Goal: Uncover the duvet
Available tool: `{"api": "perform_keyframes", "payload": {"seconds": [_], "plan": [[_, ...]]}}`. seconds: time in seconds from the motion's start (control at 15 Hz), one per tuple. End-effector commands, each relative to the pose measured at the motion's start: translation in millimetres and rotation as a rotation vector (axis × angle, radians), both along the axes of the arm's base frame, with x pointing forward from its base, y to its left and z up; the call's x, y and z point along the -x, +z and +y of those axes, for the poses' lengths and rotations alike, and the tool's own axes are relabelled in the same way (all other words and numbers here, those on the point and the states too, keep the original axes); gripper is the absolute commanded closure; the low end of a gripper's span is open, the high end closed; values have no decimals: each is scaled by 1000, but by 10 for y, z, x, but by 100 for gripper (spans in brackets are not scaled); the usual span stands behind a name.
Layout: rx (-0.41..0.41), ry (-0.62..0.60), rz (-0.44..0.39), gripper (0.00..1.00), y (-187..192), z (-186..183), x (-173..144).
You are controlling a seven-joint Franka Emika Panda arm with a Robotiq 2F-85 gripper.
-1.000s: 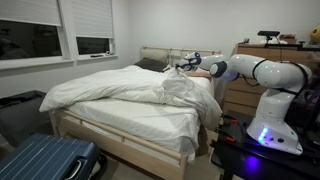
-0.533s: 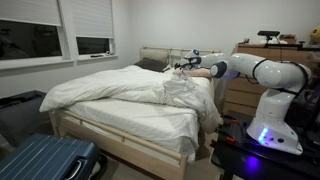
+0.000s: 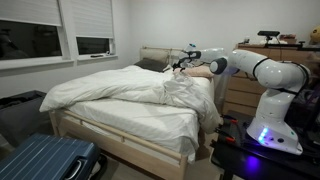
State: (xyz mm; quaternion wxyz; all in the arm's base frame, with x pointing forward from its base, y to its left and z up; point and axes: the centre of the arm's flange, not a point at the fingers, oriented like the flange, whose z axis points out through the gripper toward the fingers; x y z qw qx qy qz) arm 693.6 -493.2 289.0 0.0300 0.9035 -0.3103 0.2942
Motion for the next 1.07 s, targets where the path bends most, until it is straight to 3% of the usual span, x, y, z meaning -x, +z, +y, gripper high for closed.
{"api": "perform_keyframes", "payload": {"seconds": [0.0,0.4,1.0], "plan": [[-94,6,90,0,296,242,128],[-223,64,301,0,570,493,185],[-305,101,544,0,621,807,249]]}}
